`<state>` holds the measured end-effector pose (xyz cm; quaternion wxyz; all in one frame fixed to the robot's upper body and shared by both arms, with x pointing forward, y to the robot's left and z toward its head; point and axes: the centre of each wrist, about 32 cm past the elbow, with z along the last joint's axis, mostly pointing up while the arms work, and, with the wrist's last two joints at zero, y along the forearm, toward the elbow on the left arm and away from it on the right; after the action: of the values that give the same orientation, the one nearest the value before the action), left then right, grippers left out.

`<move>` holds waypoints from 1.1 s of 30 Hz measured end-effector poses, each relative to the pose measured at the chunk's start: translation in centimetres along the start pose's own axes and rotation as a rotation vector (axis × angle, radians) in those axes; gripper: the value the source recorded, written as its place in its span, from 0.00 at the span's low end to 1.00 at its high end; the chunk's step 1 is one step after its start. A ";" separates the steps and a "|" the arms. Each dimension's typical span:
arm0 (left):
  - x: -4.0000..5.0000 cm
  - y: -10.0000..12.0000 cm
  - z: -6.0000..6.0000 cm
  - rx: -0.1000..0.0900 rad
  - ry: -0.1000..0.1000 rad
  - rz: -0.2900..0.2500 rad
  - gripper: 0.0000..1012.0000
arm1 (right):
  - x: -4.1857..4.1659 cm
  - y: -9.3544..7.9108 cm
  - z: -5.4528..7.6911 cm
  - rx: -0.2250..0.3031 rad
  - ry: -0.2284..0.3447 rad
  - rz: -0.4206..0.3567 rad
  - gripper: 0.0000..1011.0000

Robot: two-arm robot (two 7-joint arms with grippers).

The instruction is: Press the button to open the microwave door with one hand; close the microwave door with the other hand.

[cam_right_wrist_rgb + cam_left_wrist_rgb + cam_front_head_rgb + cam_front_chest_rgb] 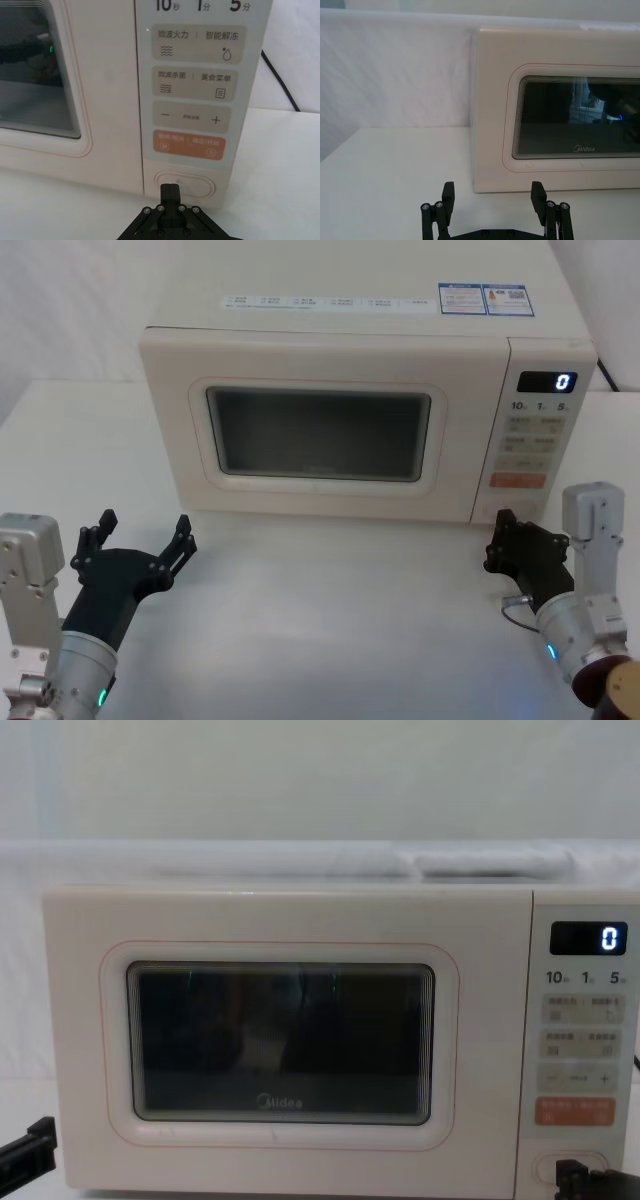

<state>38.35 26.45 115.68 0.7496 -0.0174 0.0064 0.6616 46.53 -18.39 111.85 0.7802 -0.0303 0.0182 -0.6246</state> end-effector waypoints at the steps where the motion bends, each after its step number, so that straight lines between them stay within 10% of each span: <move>1: 0.00 0.0 0.0 0.000 0.000 0.000 0.99 | 0.09 0.1 0.0 0.000 0.002 -0.003 0.00; 33: 0.00 0.0 0.0 0.000 0.000 0.000 0.99 | 0.85 1.9 0.0 -0.006 0.011 -0.026 0.00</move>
<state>38.35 26.45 115.68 0.7496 -0.0174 0.0064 0.6616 48.57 -18.81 111.71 0.7719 -0.0295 0.0239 -0.6346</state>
